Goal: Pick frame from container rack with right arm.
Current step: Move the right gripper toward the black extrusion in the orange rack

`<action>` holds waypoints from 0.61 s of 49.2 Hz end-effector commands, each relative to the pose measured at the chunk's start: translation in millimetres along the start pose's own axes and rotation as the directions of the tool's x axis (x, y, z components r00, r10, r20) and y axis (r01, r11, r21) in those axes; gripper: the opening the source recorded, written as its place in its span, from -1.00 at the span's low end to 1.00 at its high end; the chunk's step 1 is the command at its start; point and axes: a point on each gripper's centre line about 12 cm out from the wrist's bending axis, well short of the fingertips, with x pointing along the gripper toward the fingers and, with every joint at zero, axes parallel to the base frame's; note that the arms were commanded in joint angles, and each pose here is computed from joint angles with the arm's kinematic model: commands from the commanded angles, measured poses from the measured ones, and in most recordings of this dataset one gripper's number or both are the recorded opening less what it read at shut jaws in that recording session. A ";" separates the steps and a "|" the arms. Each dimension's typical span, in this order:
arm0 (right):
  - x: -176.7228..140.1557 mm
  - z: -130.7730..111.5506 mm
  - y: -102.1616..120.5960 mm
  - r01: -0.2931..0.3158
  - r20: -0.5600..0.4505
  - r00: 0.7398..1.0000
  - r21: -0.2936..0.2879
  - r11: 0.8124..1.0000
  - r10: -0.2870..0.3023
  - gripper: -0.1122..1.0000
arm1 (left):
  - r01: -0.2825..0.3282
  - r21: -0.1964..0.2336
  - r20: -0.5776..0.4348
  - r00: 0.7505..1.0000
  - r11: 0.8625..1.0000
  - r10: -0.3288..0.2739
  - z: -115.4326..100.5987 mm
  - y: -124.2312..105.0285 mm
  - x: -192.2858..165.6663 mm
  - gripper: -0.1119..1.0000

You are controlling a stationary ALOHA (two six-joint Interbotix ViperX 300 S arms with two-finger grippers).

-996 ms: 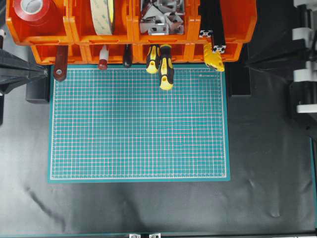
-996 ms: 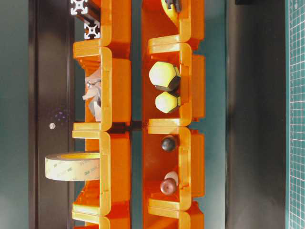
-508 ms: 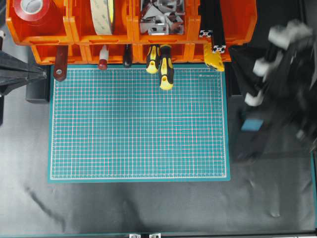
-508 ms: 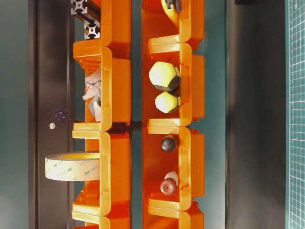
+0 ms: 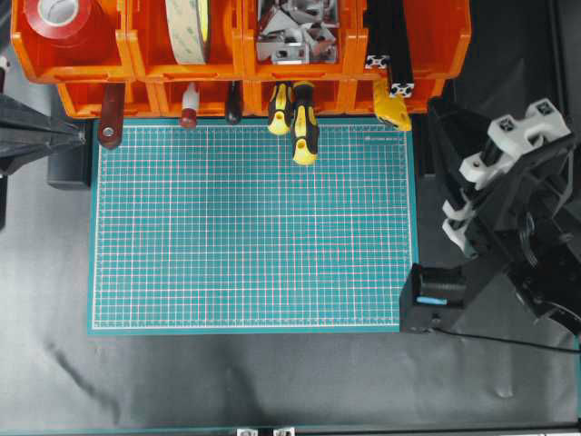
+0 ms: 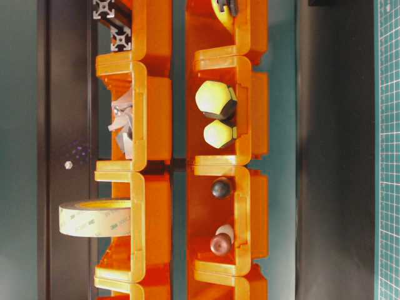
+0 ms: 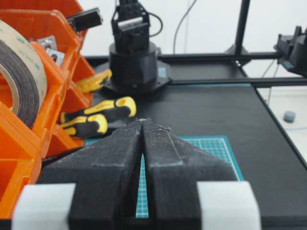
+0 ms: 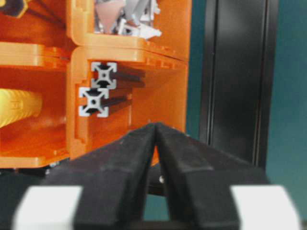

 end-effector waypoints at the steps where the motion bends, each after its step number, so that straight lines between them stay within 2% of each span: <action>1: -1.4 -1.0 -2.4 0.007 0.010 1.000 0.009 1.000 -0.007 -0.44 | 0.002 0.002 0.028 1.000 1.000 -0.002 11.0 -0.2 2.3 -0.79; 8: 3.2 -2.2 9.8 0.006 0.033 0.999 -0.001 1.000 -0.006 0.18 | 0.002 0.000 0.025 1.000 1.000 -0.002 10.3 -0.3 2.8 -0.79; 12: 7.6 -2.6 19.2 0.004 0.052 0.999 0.024 1.000 -0.005 0.54 | 0.005 0.000 0.022 1.000 1.000 -0.005 9.7 -0.9 3.4 -0.79; 14: 9.8 -2.3 23.2 0.002 0.060 0.998 0.041 0.999 -0.004 0.65 | 0.005 -0.002 0.022 1.000 1.000 -0.005 9.7 -0.9 3.4 -0.79; 16: 11.7 -2.0 26.4 0.000 0.062 0.998 0.058 0.998 -0.004 0.71 | 0.007 0.000 0.020 1.000 1.000 -0.007 9.1 -1.2 3.3 -0.79; 21: 17.3 -0.5 32.5 0.002 0.053 0.999 0.075 0.997 -0.006 0.68 | 0.007 0.000 0.020 1.000 1.000 -0.007 9.1 -1.2 3.3 -0.79; 30: 29.9 2.1 35.8 0.015 0.016 1.000 0.062 0.998 -0.016 0.67 | 0.007 0.000 0.028 1.000 1.000 -0.007 11.0 -1.2 2.2 -0.79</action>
